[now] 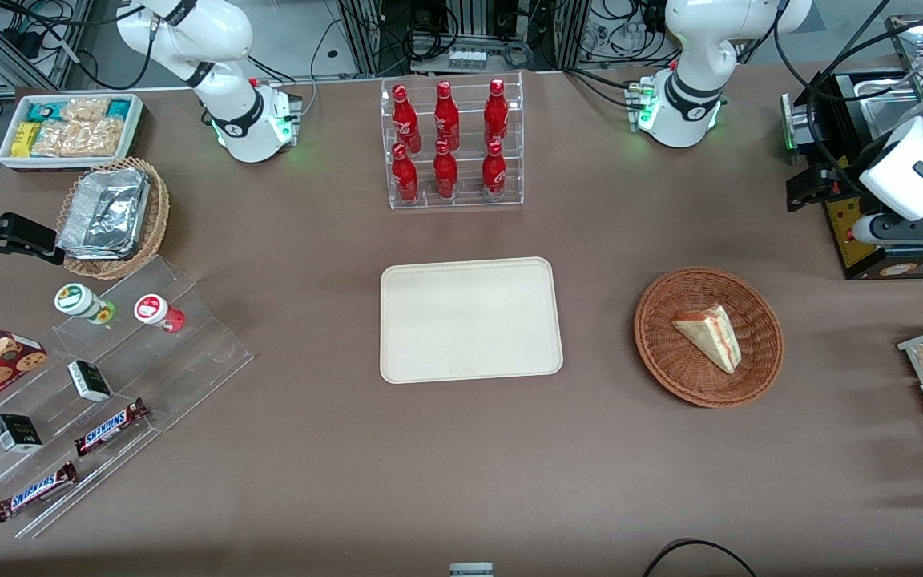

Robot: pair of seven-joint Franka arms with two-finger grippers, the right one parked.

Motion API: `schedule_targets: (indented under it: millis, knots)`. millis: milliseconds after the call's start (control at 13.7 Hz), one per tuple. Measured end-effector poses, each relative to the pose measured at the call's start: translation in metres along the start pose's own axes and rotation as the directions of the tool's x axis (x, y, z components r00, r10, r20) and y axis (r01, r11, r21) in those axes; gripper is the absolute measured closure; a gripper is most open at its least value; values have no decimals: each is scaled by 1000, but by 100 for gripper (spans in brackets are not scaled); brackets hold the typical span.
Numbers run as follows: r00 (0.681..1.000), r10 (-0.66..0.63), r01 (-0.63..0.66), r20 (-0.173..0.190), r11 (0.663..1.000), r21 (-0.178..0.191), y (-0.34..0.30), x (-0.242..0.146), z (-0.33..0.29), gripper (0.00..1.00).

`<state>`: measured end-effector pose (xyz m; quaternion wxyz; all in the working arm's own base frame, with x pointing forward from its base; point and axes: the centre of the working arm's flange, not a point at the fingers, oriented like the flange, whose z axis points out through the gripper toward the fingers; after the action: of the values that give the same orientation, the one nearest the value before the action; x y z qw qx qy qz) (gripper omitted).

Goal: Place sandwich from basket to tray
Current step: 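Move the left gripper over the sandwich in the wicker basket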

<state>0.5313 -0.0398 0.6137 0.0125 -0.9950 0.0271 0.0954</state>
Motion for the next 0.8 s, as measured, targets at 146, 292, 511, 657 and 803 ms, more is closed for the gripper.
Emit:
schedule_targets:
  millis: [146, 292, 511, 657, 803]
  knots:
    - [1000, -6, 6, -1, 1000, -1, -3, 0, 0, 0]
    - [1000, -13, 13, 3, 1000, -2, -7, 2, 2, 0]
    - [1000, -15, 15, 21, 1000, -2, -7, 20, 28, 0]
    - [997, -65, 65, 35, 998, -1, -6, 35, 60, 0]
    - [989, -136, 136, 50, 991, 4, -3, 50, 96, 0]
